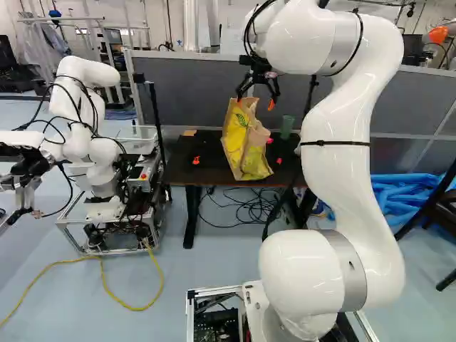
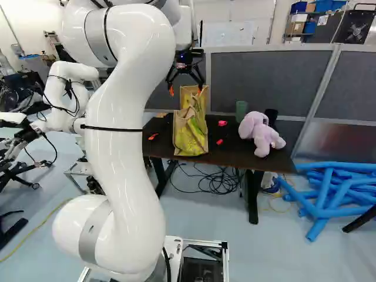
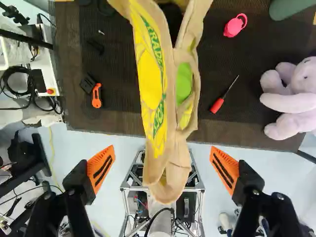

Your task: Pick up the bag on the ground and place it on the table

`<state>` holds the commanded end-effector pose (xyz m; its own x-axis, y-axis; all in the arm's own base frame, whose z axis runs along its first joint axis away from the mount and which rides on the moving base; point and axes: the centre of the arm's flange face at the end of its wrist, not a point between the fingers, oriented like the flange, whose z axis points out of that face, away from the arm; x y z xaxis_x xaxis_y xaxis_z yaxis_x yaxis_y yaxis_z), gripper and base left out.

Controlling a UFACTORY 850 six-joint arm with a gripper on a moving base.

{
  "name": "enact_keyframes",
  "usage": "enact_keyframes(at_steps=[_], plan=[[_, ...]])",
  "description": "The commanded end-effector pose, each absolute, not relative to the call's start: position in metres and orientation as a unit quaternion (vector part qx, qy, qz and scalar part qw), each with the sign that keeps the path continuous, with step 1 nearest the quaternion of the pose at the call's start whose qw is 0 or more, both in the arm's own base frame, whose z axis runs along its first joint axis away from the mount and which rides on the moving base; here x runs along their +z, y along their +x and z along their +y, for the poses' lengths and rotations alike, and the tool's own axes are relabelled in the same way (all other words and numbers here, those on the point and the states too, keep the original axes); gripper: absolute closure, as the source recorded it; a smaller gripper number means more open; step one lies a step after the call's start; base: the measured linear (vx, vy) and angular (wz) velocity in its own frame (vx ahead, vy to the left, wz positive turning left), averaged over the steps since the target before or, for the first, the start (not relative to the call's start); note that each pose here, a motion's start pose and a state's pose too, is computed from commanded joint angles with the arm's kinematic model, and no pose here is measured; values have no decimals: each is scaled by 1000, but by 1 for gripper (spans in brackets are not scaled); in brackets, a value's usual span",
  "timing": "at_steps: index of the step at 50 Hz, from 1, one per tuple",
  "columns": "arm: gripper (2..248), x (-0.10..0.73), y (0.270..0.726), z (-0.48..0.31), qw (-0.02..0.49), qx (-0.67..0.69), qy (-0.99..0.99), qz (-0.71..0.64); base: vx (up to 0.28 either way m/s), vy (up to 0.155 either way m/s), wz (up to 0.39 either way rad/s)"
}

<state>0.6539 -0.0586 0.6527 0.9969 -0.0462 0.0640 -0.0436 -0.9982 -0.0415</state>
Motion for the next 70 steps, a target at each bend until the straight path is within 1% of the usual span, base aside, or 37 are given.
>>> enact_keyframes(at_steps=[70], plan=[[3,653,654,-59,20,-32,-999,22,-188,1,15]])
